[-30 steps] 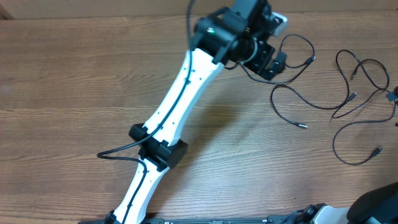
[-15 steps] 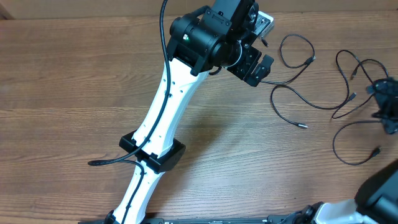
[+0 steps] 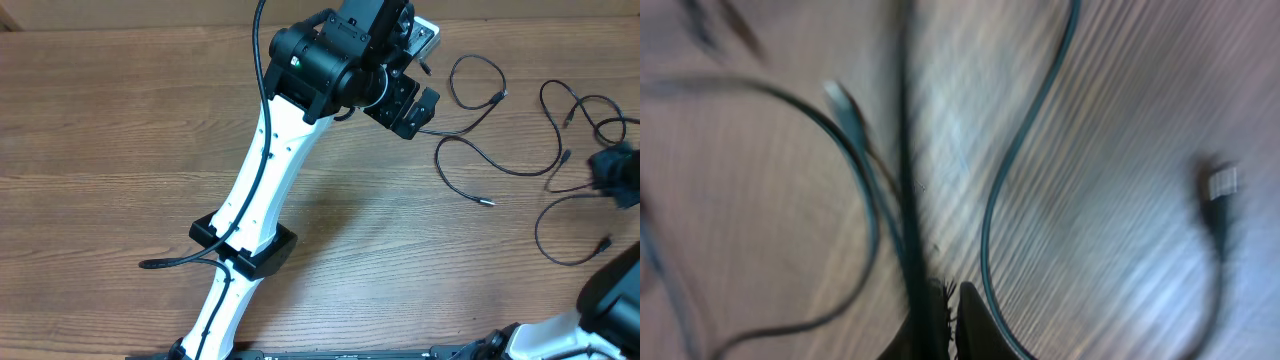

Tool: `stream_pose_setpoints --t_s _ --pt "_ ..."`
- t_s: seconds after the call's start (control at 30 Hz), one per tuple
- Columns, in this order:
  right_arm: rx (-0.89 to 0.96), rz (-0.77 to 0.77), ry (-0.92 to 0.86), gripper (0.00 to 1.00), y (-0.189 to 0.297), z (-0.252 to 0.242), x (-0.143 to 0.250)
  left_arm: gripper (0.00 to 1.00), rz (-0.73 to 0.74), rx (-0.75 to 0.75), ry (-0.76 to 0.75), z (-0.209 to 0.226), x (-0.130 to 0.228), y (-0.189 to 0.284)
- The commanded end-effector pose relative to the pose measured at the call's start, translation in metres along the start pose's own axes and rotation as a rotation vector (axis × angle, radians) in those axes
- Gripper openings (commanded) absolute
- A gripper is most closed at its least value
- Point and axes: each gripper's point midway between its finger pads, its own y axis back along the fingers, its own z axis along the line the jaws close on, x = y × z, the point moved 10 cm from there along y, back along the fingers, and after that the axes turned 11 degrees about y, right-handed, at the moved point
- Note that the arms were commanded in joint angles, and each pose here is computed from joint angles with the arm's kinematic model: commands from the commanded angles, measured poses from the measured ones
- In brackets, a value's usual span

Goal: Untangle cables

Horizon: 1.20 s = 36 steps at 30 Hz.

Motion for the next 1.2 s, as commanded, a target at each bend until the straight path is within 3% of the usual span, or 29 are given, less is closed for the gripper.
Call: stream_pose_setpoints --t_s 0.0,0.13,0.33,0.57,1.03,1.07,1.1,1.13,1.17 --pt "0.121 -0.310 -0.025 0.04 0.101 -0.009 -0.025 1.00 -0.060 0.000 -0.046 -0.009 0.001 0.025" --pt "0.247 -0.376 -0.113 0.04 0.137 -0.030 -0.027 1.00 -0.060 -0.001 -0.046 -0.009 0.001 0.025" --pt "0.341 -0.346 -0.300 0.04 0.139 -0.085 -0.029 0.99 -0.060 -0.001 -0.067 -0.009 0.001 0.025" --pt "0.254 -0.312 -0.411 0.04 0.126 -0.124 -0.040 1.00 -0.060 -0.002 -0.088 -0.009 0.001 0.025" --pt "0.290 0.034 -0.387 0.04 -0.020 -0.133 -0.061 1.00 -0.069 -0.037 -0.100 -0.007 0.000 0.025" --pt "0.285 0.046 -0.384 0.10 -0.025 -0.132 -0.061 1.00 -0.071 -0.044 -0.101 -0.006 0.000 0.025" --pt "0.275 0.049 -0.379 0.28 -0.027 -0.129 -0.061 1.00 -0.072 -0.052 -0.100 -0.006 0.000 0.025" --pt "0.261 0.043 -0.364 0.39 -0.027 -0.126 -0.063 1.00 -0.072 -0.055 -0.100 -0.006 0.000 0.025" --pt "0.240 0.031 -0.333 0.66 -0.025 -0.121 -0.065 1.00 -0.072 -0.057 -0.100 -0.005 0.000 0.025"
